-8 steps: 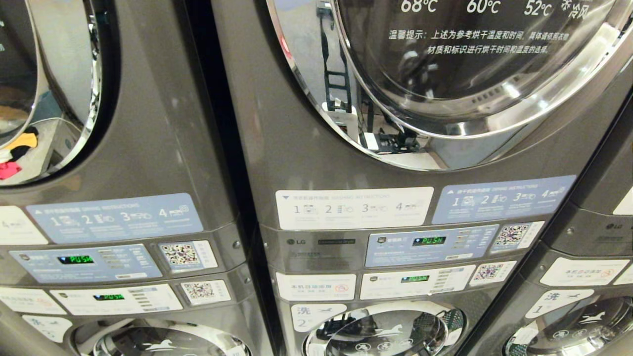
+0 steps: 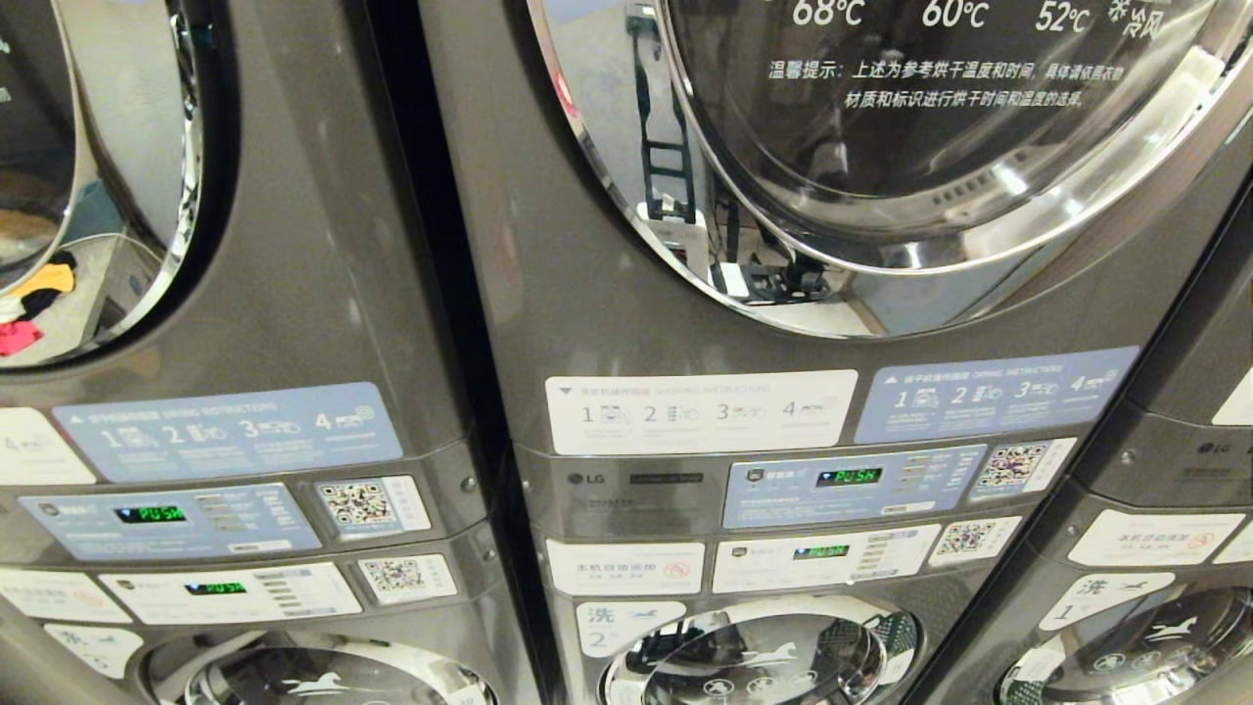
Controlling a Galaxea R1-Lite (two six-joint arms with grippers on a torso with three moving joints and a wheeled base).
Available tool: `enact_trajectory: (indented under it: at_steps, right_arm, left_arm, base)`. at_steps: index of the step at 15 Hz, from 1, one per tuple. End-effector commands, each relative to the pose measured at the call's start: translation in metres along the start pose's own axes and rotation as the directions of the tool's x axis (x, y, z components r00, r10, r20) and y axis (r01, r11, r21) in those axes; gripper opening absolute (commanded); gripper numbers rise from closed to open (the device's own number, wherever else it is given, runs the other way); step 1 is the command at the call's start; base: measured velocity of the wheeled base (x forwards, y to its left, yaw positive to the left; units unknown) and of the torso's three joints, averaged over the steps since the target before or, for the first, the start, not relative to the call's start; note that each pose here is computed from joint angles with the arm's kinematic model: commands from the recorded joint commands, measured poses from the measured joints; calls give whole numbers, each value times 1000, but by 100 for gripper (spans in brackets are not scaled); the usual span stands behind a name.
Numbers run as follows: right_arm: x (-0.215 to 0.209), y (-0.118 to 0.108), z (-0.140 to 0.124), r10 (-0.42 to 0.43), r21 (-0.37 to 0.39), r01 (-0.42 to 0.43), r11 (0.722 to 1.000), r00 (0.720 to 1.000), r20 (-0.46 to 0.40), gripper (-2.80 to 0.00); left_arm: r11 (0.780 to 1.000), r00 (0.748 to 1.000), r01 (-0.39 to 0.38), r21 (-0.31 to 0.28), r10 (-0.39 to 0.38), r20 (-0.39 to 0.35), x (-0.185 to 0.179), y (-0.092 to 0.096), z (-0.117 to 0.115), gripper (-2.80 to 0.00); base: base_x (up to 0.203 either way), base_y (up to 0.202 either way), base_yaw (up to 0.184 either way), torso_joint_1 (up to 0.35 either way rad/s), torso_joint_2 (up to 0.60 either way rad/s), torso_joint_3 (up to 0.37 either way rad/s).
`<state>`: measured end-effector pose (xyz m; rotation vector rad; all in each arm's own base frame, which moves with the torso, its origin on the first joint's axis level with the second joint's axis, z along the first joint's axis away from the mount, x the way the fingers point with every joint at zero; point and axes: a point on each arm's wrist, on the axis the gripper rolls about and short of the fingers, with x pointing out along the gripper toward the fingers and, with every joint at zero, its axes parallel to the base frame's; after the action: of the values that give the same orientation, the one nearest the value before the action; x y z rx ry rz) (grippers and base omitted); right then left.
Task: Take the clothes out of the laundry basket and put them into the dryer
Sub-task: Open the dryer
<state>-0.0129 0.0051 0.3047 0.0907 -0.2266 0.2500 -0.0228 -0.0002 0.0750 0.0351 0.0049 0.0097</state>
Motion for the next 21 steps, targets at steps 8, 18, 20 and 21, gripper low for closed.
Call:
enact_trajectory:
  at_steps: [8,18,20,21]
  right_arm:
    - [142,-21,32,267,255,-214,943,944,-194,-280]
    - [168,4,39,664,399,-565,722,728,-171,-280]
    - [197,6,39,677,349,-598,722,715,-177,-280]
    - [213,7,44,684,283,-630,723,711,-165,-280]
  left_arm:
    - [1000,1000,-1,0,1,0,0,0,0,-280]
    - [1000,1000,-1,0,1,0,0,0,0,-280]
    - [1000,1000,-1,0,1,0,0,0,0,-280]
    - [1000,1000,-1,0,1,0,0,0,0,-280]
  base:
    - [0,0,0,0,0,0]
    - [0,0,0,0,0,0]
    - [0,0,0,0,0,0]
    - [0,0,0,0,0,0]
